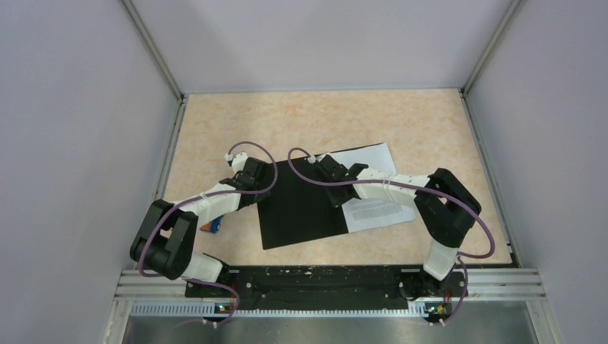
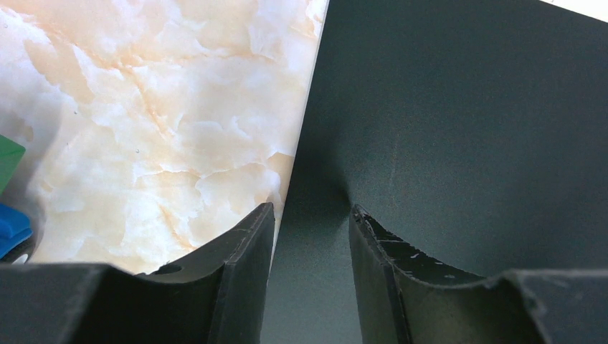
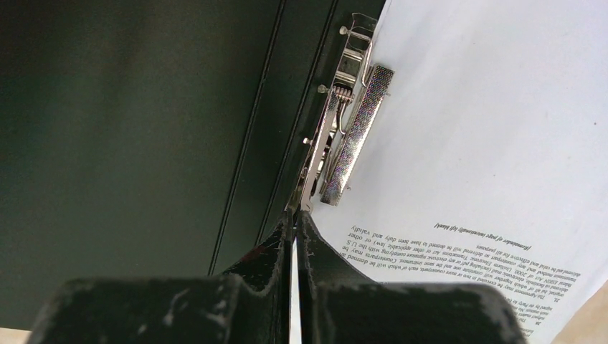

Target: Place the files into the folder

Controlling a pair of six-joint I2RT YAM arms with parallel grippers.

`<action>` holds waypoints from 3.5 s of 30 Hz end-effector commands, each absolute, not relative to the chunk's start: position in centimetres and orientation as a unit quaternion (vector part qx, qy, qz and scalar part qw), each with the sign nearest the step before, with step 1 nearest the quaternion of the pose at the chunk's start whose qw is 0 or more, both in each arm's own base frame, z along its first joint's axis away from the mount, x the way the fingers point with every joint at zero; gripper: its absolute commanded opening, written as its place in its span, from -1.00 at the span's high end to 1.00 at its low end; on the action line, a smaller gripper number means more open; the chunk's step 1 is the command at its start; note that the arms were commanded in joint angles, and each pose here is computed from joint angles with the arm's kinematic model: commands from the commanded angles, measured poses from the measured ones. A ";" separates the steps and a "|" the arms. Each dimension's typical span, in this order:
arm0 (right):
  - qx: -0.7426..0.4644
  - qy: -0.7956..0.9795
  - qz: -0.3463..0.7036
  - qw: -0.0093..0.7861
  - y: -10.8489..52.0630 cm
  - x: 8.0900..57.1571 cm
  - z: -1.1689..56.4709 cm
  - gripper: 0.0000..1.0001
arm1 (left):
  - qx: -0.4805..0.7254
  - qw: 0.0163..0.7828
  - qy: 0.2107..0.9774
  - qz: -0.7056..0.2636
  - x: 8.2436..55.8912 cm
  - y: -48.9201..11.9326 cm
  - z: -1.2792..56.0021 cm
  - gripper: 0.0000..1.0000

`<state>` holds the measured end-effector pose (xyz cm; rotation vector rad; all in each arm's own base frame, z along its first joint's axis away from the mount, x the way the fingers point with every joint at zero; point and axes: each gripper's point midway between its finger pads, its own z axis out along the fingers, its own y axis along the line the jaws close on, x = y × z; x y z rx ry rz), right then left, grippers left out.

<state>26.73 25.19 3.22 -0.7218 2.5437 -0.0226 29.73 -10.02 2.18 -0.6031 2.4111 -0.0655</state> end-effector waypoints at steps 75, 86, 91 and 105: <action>-0.161 0.947 0.033 0.278 24.0 31.1 6.8 0.51 | -0.178 0.298 0.935 -0.077 30.6 -12.8 3.5 -0.08; -0.171 0.945 0.000 0.278 25.4 31.5 5.7 0.50 | -0.187 0.313 0.926 -0.099 31.2 -11.5 6.0 -0.52; -0.174 0.948 -0.004 0.268 25.8 30.9 4.7 0.50 | -0.194 0.317 0.922 -0.108 31.0 -10.9 6.5 -0.55; -0.167 0.953 -0.055 0.246 24.9 28.9 2.5 0.65 | -0.197 0.324 0.913 -0.151 30.7 -10.7 7.5 -0.61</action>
